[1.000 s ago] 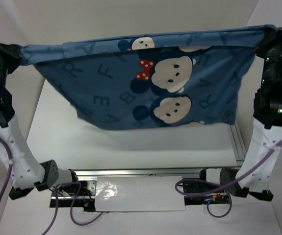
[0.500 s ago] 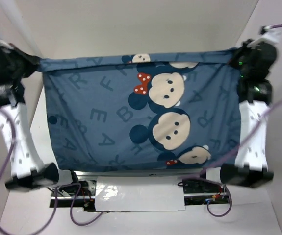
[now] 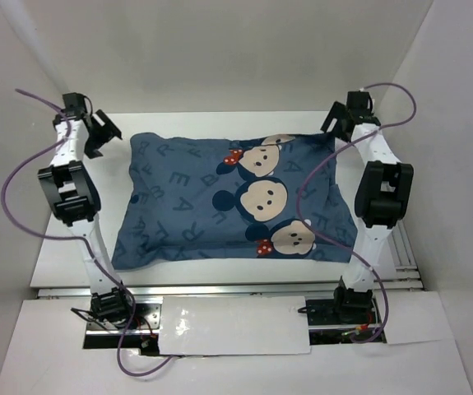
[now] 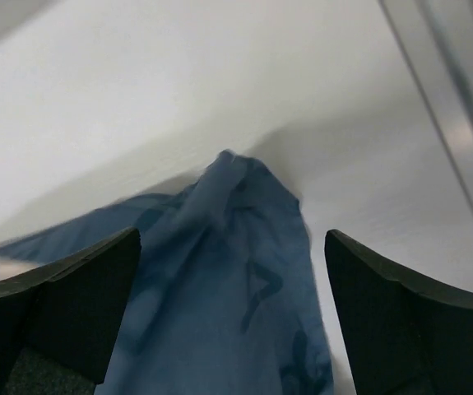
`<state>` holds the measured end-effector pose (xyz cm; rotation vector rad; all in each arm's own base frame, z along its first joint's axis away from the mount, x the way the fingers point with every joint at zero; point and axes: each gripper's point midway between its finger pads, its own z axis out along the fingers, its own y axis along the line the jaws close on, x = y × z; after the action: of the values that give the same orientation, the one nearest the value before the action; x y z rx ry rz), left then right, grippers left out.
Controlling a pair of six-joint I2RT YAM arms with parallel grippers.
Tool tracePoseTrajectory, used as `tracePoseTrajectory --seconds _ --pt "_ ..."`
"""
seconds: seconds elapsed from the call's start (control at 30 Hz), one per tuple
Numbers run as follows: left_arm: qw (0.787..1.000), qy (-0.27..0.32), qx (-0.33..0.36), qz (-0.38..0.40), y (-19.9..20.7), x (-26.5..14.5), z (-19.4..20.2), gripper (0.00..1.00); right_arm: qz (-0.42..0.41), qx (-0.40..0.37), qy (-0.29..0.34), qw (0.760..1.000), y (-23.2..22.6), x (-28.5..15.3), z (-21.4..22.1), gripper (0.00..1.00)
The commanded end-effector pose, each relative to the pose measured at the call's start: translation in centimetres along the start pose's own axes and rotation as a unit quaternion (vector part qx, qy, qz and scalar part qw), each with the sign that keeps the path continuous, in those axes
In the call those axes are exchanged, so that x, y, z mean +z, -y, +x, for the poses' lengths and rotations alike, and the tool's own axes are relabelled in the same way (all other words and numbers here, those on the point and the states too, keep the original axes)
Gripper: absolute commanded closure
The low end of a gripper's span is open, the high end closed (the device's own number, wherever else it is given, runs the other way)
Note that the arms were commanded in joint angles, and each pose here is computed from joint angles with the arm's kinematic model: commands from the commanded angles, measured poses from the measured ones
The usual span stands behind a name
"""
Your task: Put the pillow into the pillowcase
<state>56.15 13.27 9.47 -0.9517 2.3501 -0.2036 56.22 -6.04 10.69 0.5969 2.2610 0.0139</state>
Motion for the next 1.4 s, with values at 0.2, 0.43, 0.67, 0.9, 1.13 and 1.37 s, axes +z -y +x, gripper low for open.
tracePoseTrajectory --seconds 0.2,0.43,0.67,0.9,1.13,1.37 --pt "0.984 0.155 0.058 0.064 5.0 -19.1 -3.0 0.01 -0.073 -0.029 0.164 0.983 -4.6 -17.3 -7.8 0.0" --pt "0.985 0.131 0.101 0.044 6.7 -22.3 4.3 0.01 -0.116 -0.029 0.164 0.979 -4.8 -22.8 -3.4 0.0" --pt "0.974 0.115 0.13 0.144 7.2 -25.7 15.5 0.01 -0.155 -0.093 0.049 0.982 -6.6 -21.2 6.2 0.0" --pt "0.968 0.11 0.147 0.169 5.1 -25.5 21.8 0.01 -0.177 -0.1 0.002 0.979 -8.2 -17.0 10.9 0.0" --pt "0.981 0.109 0.119 0.111 3.0 -26.2 21.6 0.01 -0.115 -0.078 0.035 0.99 -6.0 -18.2 9.0 0.0" --pt "0.982 0.113 0.106 0.108 2.4 -26.9 21.9 0.01 -0.162 -0.037 0.132 0.977 -5.7 -24.7 5.8 0.0"
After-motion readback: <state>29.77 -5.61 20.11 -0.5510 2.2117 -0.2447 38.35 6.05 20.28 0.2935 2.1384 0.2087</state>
